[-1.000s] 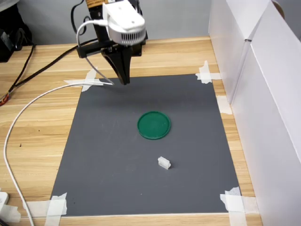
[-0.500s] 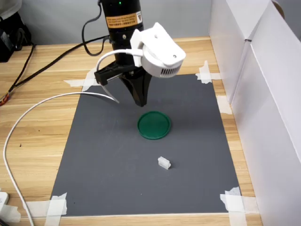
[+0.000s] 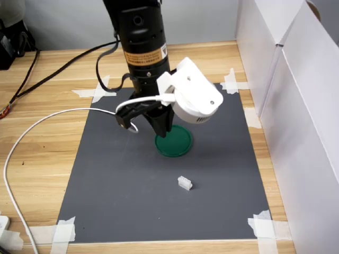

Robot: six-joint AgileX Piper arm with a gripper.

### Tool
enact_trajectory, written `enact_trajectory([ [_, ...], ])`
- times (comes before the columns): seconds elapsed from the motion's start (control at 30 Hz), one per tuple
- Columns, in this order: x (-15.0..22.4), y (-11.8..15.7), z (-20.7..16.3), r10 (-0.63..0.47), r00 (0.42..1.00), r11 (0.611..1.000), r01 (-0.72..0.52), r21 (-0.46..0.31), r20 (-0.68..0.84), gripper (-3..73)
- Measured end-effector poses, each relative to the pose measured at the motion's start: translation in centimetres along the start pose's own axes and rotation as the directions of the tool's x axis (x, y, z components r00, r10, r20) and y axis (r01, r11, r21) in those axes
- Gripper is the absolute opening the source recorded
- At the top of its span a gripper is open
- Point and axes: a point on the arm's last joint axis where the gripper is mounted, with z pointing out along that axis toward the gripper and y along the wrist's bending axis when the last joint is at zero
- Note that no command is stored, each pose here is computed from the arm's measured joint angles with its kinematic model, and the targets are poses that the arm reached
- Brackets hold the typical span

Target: Grasp a white terminal and put it in the green lid.

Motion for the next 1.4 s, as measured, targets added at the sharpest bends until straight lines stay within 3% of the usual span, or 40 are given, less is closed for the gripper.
enact_trajectory([
  [0.23, -1.2, 0.6, 1.3, -0.036, 0.999, 0.999, 0.036, 0.014, 0.011, 56.8],
  [0.37, -1.6, 1.0, 1.3, -0.110, 0.994, 0.994, 0.110, 0.015, 0.016, 67.1],
  [0.5, -2.2, 0.9, 1.9, -0.147, 0.989, 0.989, 0.147, 0.001, 0.023, 69.1],
  [0.8, -3.8, -0.3, 5.1, -0.050, 0.999, 0.999, 0.050, -0.021, 0.006, 68.0],
  [1.0, -4.9, 0.7, 7.7, -0.102, 0.994, 0.995, 0.102, -0.019, -0.039, 67.3],
  [1.4, -5.0, 0.3, 9.7, -0.115, 0.990, 0.992, 0.118, 0.036, -0.087, 66.1],
])
